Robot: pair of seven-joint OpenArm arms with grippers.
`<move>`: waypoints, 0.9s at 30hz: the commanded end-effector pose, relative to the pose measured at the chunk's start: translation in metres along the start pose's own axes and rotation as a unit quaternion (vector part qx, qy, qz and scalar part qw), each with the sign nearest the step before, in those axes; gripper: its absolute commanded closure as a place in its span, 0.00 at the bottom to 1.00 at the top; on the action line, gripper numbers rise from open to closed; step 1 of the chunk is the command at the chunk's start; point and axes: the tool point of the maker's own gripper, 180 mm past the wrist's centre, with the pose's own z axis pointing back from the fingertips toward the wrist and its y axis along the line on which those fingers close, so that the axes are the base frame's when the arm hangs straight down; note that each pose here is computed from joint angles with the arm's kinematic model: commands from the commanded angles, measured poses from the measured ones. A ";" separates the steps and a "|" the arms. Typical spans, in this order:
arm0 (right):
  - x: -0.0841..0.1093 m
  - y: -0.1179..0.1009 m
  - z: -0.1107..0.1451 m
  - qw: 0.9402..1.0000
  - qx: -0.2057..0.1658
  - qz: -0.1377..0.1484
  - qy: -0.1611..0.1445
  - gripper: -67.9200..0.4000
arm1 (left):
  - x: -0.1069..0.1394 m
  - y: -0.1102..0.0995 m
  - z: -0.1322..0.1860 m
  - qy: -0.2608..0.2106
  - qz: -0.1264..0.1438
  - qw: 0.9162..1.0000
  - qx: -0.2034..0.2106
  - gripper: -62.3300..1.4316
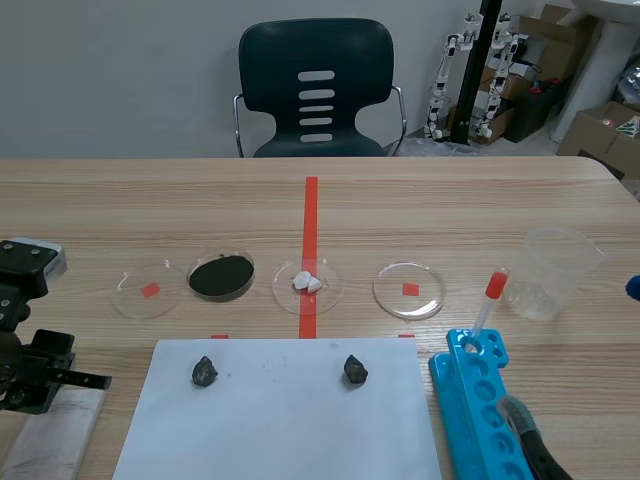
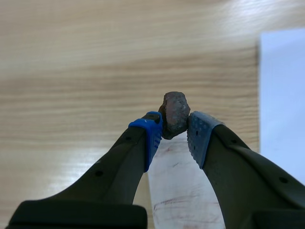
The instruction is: Rub the mineral on the streak plate
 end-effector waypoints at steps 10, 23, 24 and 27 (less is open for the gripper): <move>0.011 -0.004 -0.003 1.000 -0.007 0.001 -0.019 0.00 | 0.072 -0.062 0.082 -0.251 -0.062 0.960 -0.111 0.81; 0.011 -0.004 -0.003 1.000 -0.007 0.001 -0.019 0.00 | 0.067 -0.136 0.153 -0.347 -0.094 0.889 -0.284 0.81; 0.011 -0.004 -0.003 1.000 -0.007 0.001 -0.019 0.00 | 0.064 -0.138 0.153 -0.342 -0.097 0.890 -0.286 0.81; 0.011 -0.004 -0.003 1.000 -0.007 0.001 -0.019 0.00 | 0.055 -0.145 0.153 -0.332 -0.100 0.890 -0.295 0.81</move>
